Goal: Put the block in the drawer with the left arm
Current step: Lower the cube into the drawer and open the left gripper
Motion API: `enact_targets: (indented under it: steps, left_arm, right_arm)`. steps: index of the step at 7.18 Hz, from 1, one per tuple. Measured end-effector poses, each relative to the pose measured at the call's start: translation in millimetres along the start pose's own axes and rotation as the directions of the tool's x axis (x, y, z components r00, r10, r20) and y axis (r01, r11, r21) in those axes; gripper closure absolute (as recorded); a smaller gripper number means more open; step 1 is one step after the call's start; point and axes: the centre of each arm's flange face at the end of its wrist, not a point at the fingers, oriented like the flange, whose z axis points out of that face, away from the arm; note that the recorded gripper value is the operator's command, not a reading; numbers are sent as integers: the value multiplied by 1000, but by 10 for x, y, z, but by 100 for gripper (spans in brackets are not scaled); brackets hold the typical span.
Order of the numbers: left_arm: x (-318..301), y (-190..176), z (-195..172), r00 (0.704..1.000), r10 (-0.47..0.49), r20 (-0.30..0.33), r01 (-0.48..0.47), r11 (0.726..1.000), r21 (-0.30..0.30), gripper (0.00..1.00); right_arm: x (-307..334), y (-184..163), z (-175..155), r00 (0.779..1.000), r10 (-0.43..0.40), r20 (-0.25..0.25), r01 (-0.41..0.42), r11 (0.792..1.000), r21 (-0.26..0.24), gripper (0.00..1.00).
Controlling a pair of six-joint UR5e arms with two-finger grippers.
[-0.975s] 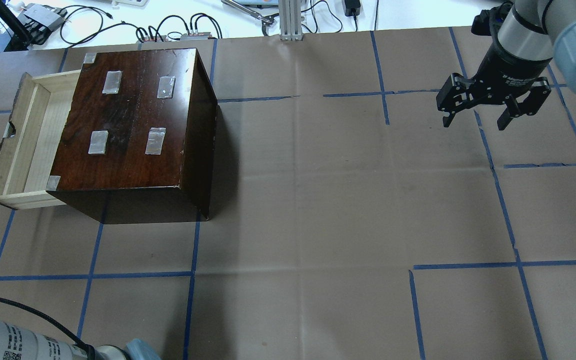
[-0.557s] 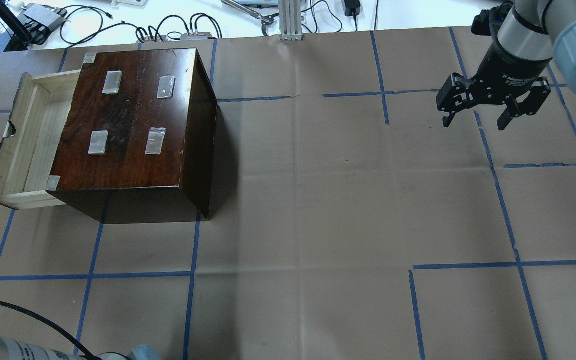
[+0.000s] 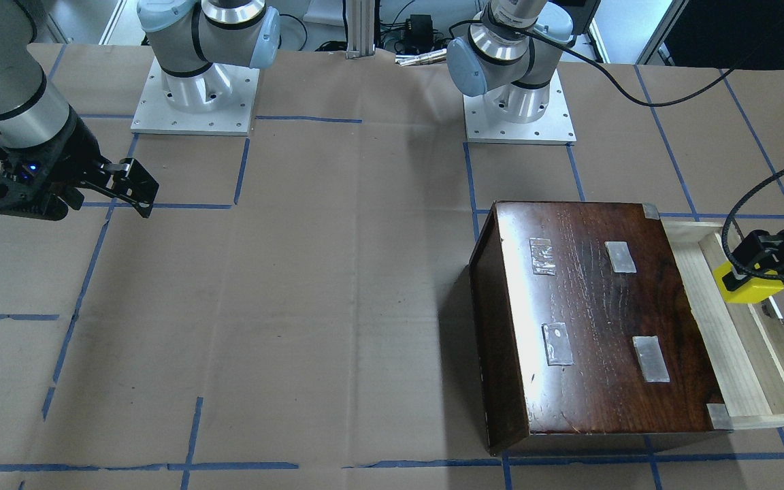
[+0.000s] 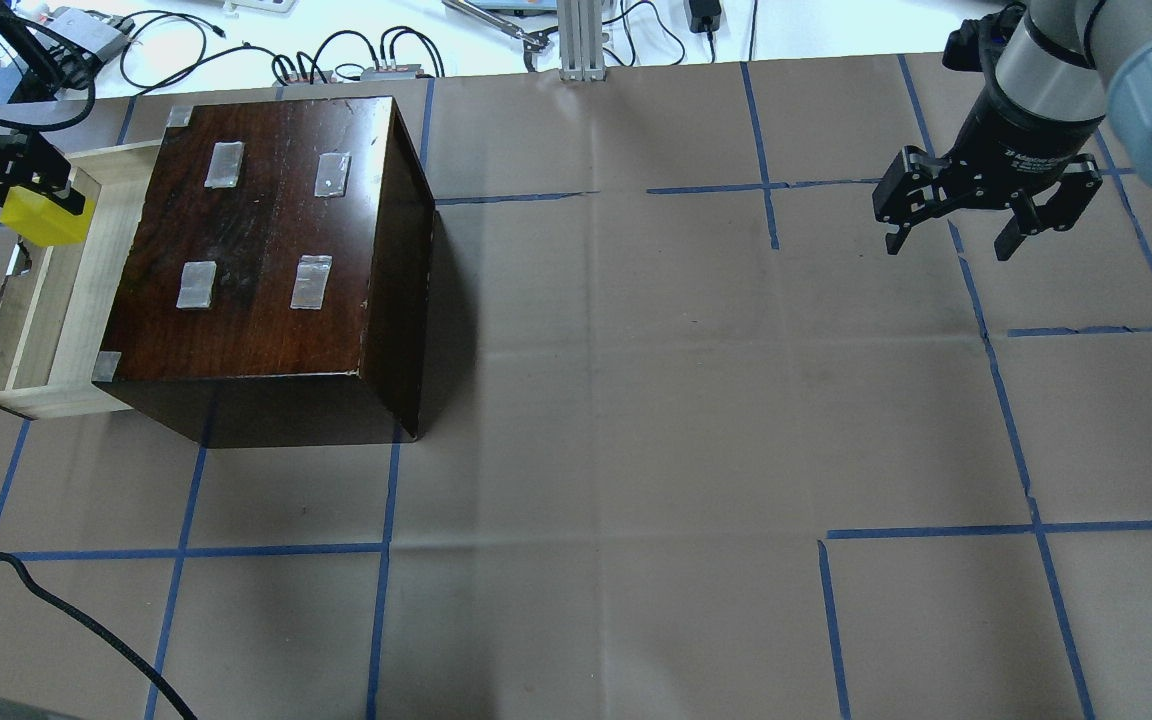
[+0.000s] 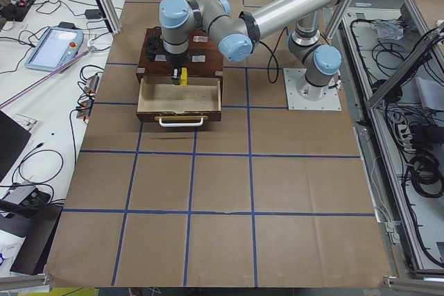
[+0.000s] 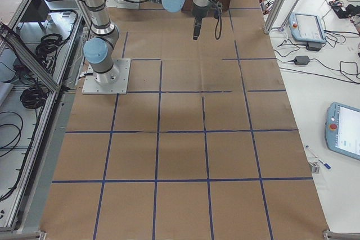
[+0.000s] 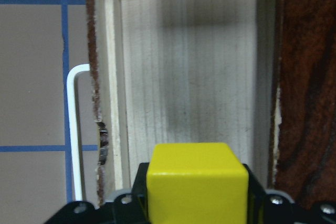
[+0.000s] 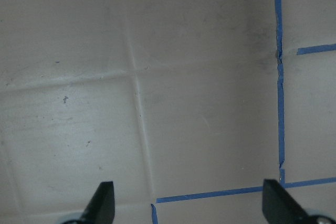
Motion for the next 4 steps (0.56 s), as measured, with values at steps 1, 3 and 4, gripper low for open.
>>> enact_targets:
  steps: [1,3,4]
  left_arm:
    - [8,-34,128,1000,-6,-9,6,1000,-18,55]
    - [-49,-101,364,1000,-13,-18,12,999,-39,55]
    - [-80,-135,460,1000,-14,-20,13,999,-45,54]
  right_arm:
    - [0,0,0,1000,0,0,0,1000,0,0]
    - [0,0,0,1000,0,0,0,1000,0,0]
    - [0,0,0,1000,0,0,0,1000,0,0]
